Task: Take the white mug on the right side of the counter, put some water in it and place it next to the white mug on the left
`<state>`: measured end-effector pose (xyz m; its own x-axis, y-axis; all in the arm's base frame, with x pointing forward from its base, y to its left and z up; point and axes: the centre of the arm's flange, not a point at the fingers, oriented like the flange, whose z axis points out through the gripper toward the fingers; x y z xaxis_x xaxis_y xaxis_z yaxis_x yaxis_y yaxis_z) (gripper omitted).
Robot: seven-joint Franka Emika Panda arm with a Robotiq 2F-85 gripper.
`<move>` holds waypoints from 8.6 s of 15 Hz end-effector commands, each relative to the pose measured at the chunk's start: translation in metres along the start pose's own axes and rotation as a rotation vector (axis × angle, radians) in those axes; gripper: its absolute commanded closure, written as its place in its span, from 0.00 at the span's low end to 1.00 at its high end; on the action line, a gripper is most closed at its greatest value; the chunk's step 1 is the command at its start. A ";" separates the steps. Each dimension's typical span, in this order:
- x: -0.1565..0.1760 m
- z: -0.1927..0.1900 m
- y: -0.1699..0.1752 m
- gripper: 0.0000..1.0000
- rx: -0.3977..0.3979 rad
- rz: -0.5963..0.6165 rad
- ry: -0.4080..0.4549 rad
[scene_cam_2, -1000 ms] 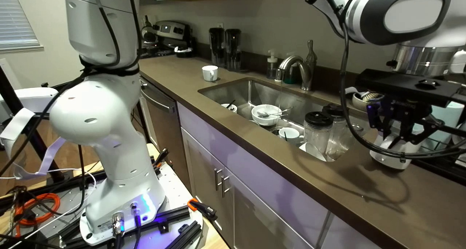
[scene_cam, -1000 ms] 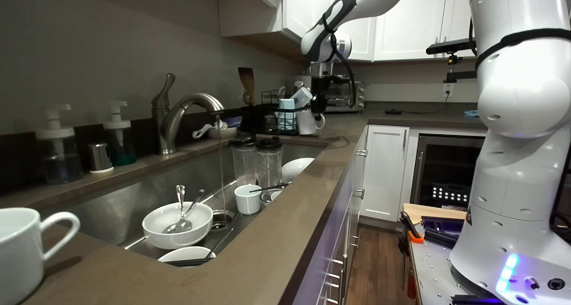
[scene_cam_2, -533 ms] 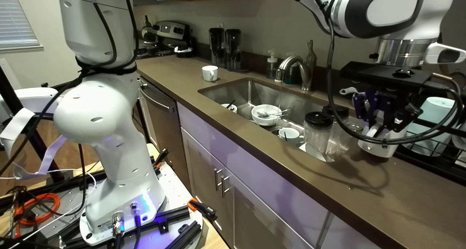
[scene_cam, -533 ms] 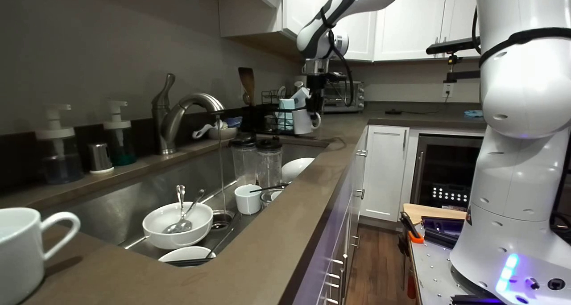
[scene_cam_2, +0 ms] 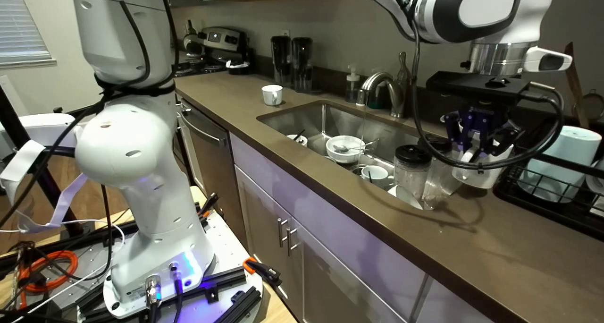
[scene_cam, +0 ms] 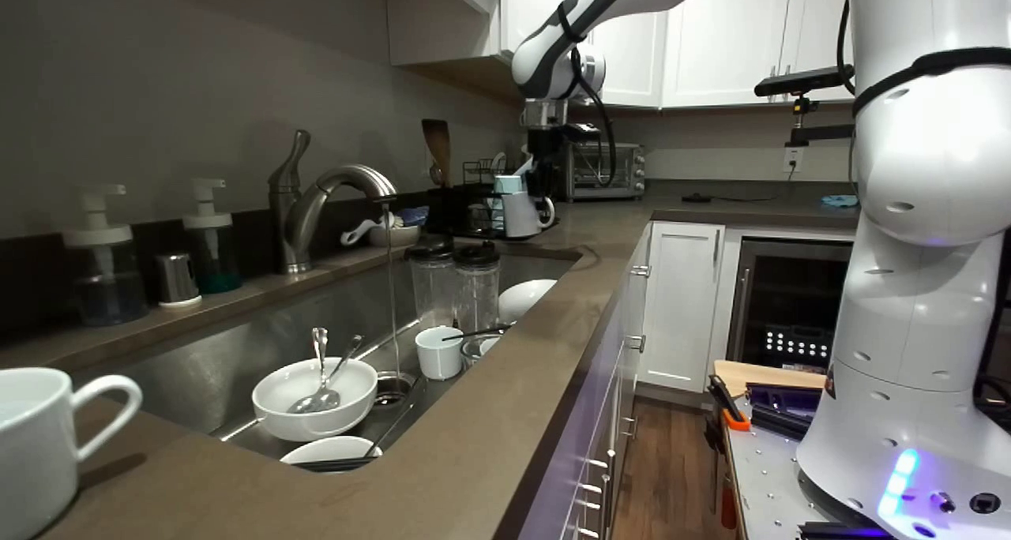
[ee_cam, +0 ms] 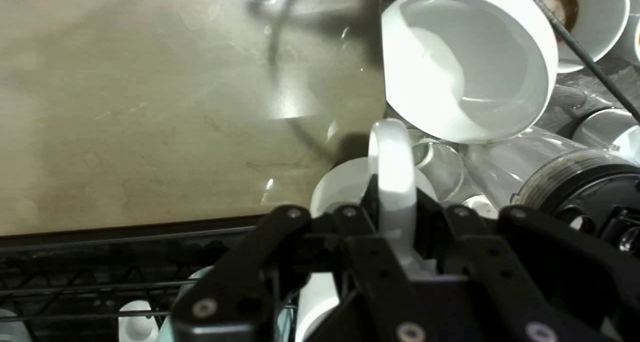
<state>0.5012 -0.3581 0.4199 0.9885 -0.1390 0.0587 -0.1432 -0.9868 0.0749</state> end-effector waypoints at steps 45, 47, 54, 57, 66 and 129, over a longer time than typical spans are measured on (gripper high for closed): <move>0.008 -0.027 -0.091 0.90 -0.163 0.001 0.009; 0.008 -0.027 -0.091 0.90 -0.163 0.001 0.009; 0.008 -0.027 -0.091 0.90 -0.163 0.001 0.009; 0.008 -0.027 -0.091 0.90 -0.163 0.001 0.009; 0.008 -0.027 -0.091 0.90 -0.163 0.001 0.009; 0.065 0.016 -0.266 0.90 -0.069 -0.451 0.098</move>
<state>0.6044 -0.1060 0.3878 0.9441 0.3147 0.0983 0.2942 -0.9387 0.1800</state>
